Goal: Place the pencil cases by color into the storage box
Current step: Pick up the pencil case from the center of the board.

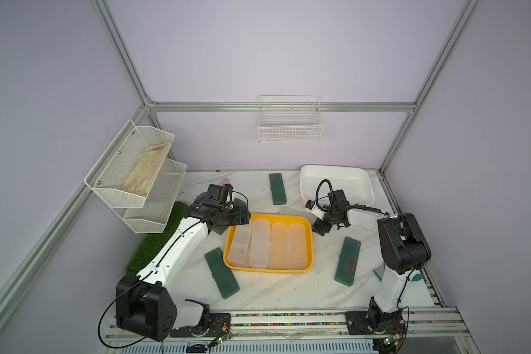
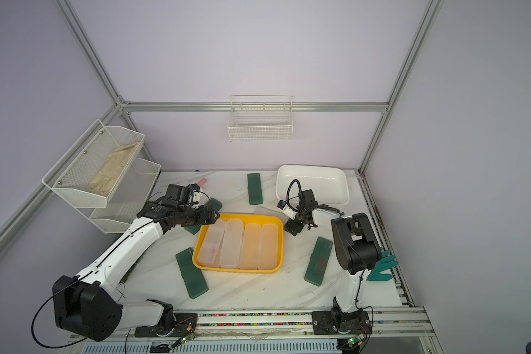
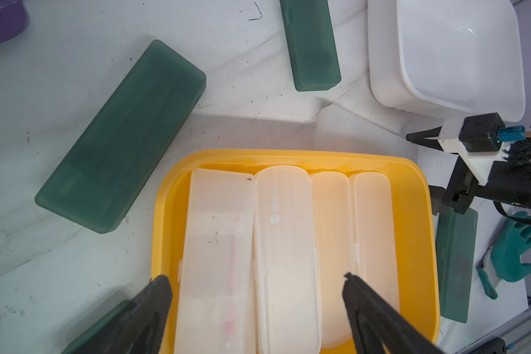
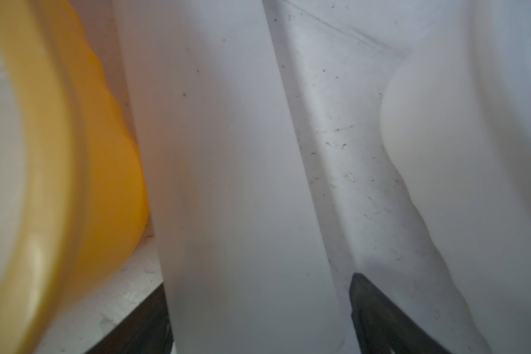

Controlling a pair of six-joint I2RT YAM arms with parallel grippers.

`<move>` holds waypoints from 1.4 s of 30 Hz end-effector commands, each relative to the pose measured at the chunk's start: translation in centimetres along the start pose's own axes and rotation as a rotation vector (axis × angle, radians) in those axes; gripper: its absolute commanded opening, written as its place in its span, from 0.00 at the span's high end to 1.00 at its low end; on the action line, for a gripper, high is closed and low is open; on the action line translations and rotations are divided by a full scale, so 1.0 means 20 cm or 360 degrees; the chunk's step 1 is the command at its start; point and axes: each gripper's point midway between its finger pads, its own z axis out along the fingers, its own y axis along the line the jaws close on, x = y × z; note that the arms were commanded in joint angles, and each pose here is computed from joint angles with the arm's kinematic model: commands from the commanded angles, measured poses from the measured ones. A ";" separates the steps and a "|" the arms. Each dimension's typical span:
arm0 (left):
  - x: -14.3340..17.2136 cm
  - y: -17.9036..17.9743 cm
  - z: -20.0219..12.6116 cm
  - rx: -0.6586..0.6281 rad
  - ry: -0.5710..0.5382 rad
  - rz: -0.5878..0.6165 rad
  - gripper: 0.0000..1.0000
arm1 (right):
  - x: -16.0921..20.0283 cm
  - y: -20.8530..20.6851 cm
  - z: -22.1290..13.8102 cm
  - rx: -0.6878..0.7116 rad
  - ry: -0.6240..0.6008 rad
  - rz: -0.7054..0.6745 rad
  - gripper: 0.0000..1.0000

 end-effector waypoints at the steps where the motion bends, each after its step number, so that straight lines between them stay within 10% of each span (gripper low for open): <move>1: -0.13 -0.06 -0.07 0.0036 -0.0114 0.0021 0.11 | -0.03 0.02 0.01 -0.0068 -0.0024 -0.0035 0.21; 8: -0.16 -0.08 -0.06 0.0041 -0.0115 0.0030 0.11 | -0.06 0.01 -0.03 -0.0031 -0.0039 -0.0019 0.46; 42: -0.12 -0.10 -0.08 0.0058 -0.0126 0.0023 0.11 | -0.47 -0.02 -0.79 0.0305 -0.0525 0.0065 0.55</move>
